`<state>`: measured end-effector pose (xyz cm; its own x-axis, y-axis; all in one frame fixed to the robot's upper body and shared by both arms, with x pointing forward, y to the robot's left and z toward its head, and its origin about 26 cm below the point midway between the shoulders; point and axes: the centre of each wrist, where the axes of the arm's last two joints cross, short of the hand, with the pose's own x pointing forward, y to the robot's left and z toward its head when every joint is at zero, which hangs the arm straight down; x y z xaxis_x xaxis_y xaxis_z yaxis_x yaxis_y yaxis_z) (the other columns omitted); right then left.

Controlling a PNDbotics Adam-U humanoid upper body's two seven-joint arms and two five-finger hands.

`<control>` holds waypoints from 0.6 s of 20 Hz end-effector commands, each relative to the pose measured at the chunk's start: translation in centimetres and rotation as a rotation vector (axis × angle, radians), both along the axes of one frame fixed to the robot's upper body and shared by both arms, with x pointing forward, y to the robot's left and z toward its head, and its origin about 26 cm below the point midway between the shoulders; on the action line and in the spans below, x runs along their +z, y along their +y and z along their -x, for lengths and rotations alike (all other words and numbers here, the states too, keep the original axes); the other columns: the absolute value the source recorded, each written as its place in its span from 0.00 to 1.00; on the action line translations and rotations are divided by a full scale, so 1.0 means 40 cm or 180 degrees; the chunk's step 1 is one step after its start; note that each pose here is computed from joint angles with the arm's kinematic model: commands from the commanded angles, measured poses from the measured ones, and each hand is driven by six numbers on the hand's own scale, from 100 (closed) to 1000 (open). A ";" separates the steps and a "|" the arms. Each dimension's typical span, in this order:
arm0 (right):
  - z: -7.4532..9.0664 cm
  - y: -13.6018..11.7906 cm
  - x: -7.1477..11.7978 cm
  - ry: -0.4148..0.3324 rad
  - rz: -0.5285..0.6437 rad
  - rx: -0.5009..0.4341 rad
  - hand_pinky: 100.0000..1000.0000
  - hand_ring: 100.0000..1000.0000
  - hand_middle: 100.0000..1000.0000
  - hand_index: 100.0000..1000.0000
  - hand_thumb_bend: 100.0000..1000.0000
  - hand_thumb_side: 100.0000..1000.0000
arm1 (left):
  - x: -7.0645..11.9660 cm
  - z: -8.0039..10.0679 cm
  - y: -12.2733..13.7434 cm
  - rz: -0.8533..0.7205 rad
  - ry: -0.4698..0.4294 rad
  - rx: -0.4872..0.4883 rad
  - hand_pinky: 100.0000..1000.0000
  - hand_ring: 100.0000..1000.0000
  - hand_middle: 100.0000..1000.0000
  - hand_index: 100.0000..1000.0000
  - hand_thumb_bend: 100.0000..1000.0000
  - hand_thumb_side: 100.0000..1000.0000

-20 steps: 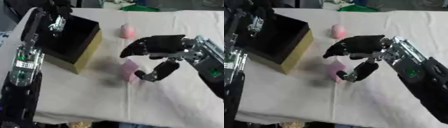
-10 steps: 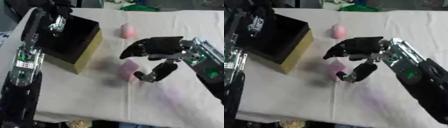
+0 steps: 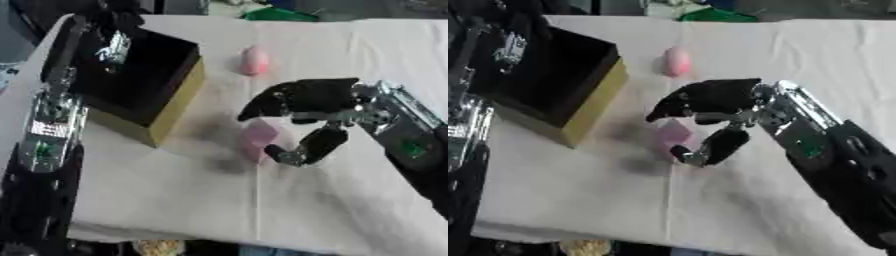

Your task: Pick up objects on the table and place them in the box.

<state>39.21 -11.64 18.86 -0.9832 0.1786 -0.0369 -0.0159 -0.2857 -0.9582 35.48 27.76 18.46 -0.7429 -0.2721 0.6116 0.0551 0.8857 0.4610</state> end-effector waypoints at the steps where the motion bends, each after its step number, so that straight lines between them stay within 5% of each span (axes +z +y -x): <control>1: -0.005 0.000 0.016 -0.0160 0.0473 0.0367 0.91 0.91 0.86 0.98 0.00 0.64 | 0.028 0.002 -0.002 -0.0020 -0.0112 -0.0031 0.59 0.48 0.50 0.71 0.00 0.50; 12: -0.023 -0.008 -0.007 -0.0140 0.0513 0.0286 0.91 0.91 0.85 0.98 0.00 0.65 | 0.029 0.001 -0.003 -0.0012 -0.0119 -0.0033 0.59 0.48 0.50 0.71 0.00 0.50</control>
<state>39.97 -11.89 17.79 -0.9783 0.2026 -0.0424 -0.0228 -0.3091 -0.9507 35.49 27.74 18.49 -0.7439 -0.2700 0.6113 0.0560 0.8864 0.4595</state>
